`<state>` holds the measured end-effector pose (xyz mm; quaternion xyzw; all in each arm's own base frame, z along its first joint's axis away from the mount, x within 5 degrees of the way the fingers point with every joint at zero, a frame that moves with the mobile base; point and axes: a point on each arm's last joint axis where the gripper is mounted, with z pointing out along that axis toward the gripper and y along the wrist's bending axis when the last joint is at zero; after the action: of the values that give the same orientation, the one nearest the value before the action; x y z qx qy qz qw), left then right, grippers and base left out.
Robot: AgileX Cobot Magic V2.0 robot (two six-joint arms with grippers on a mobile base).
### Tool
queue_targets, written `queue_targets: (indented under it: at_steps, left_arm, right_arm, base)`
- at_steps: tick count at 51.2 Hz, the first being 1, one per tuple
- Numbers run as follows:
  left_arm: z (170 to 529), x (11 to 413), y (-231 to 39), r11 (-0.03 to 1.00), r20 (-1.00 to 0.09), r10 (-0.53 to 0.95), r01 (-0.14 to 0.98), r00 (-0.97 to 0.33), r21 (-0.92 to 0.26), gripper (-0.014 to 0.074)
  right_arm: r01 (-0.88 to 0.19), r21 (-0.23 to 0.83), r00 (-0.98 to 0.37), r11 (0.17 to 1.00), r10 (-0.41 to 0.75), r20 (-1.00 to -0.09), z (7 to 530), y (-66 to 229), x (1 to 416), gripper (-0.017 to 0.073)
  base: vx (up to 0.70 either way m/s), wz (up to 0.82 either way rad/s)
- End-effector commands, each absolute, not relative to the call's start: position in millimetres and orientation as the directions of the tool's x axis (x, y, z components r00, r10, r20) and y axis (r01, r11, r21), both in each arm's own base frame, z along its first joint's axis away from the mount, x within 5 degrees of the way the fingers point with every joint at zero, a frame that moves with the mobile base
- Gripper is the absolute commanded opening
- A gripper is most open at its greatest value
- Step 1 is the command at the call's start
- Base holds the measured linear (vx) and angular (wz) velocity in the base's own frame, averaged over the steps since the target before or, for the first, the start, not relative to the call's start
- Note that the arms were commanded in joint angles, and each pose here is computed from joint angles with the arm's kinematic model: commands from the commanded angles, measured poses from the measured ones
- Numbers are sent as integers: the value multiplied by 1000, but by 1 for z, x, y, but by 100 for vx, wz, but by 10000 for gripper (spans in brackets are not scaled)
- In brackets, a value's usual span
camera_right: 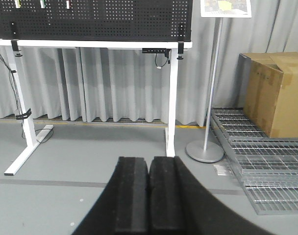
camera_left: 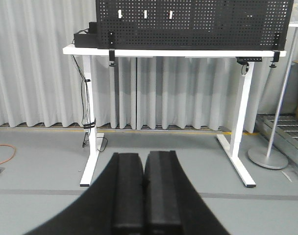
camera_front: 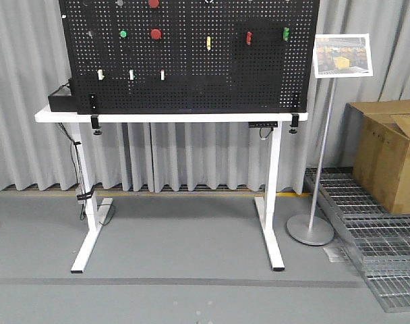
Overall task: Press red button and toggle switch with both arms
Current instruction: 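Drive the base forward up to the black pegboard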
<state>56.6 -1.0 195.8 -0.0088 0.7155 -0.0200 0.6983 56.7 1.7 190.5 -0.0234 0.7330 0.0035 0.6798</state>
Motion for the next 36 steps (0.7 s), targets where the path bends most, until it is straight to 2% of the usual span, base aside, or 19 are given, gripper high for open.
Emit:
queue_targets:
  at_steps: [1, 36]
  left_arm:
    - [193, 57, -1, 999, -998, -49, 15, 42, -48, 2]
    - [193, 57, -1, 999, -998, -49, 15, 42, -48, 2]
  right_arm:
    - [-40, -34, 6, 999, -34, -999, 194, 2, 56, -3]
    - [-40, -34, 6, 999, -34, -999, 194, 2, 56, -3]
  base:
    - [18, 2]
    - [27, 0]
